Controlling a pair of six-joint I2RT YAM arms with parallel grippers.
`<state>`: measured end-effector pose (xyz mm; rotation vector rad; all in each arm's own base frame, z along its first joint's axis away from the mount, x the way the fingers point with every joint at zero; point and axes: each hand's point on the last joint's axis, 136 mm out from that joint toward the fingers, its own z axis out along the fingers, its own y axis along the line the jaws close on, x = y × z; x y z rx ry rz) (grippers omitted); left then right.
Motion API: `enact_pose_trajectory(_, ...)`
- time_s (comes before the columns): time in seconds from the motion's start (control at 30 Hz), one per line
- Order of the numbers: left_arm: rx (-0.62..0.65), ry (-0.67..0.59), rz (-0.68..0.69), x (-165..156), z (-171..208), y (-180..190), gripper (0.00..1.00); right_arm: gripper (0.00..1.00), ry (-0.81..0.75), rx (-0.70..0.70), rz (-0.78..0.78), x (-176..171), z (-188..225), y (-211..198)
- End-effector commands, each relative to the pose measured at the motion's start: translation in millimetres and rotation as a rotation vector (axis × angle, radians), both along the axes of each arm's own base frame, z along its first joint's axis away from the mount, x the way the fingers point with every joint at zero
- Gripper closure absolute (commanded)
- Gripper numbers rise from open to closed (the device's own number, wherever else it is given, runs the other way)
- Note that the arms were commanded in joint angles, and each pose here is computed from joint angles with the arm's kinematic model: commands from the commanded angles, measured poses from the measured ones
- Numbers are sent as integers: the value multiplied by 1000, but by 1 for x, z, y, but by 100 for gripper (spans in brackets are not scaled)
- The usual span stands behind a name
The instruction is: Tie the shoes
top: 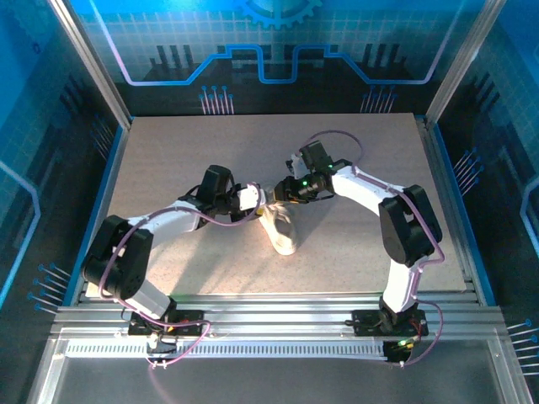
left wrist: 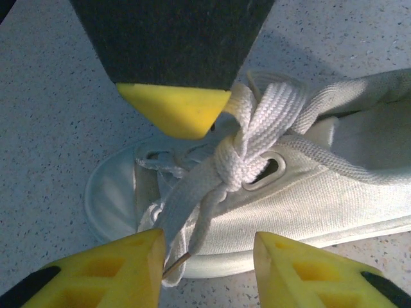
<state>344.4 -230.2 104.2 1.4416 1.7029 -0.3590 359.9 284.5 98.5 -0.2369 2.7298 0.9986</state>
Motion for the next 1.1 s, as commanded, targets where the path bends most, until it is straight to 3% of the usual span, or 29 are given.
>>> enact_pose_trajectory(0.0, -4, -8, -53, 2, 2, -11, 61, 55, 14, 28, 18, 1, 2, 9)
enact_pose_trajectory(0.13, 13, 6, -60, 3, -5, -14, 65, 54, 27, 36, 23, -1, -2, 13)
enact_pose_trajectory(0.23, 26, 14, -60, 3, -9, -13, 75, 60, 17, 39, 21, 2, 0, 14)
enact_pose_trajectory(0.33, 41, 14, -50, 2, -9, -10, 90, 74, 1, 38, 22, 4, 5, 14)
enact_pose_trajectory(0.4, 52, 7, -41, 0, -8, -7, 99, 88, -19, 35, 15, 6, 9, 11)
enact_pose_trajectory(0.5, 56, -3, -30, -3, -4, -3, 100, 100, -66, 34, 9, 10, 17, 7)
enact_pose_trajectory(0.8, 40, 50, -12, -23, -4, 2, 100, 100, -218, 40, -43, 26, 43, -10)
enact_pose_trajectory(1.07, 42, 130, 11, -38, -14, 3, 100, 100, -244, 16, -48, 35, 39, -18)
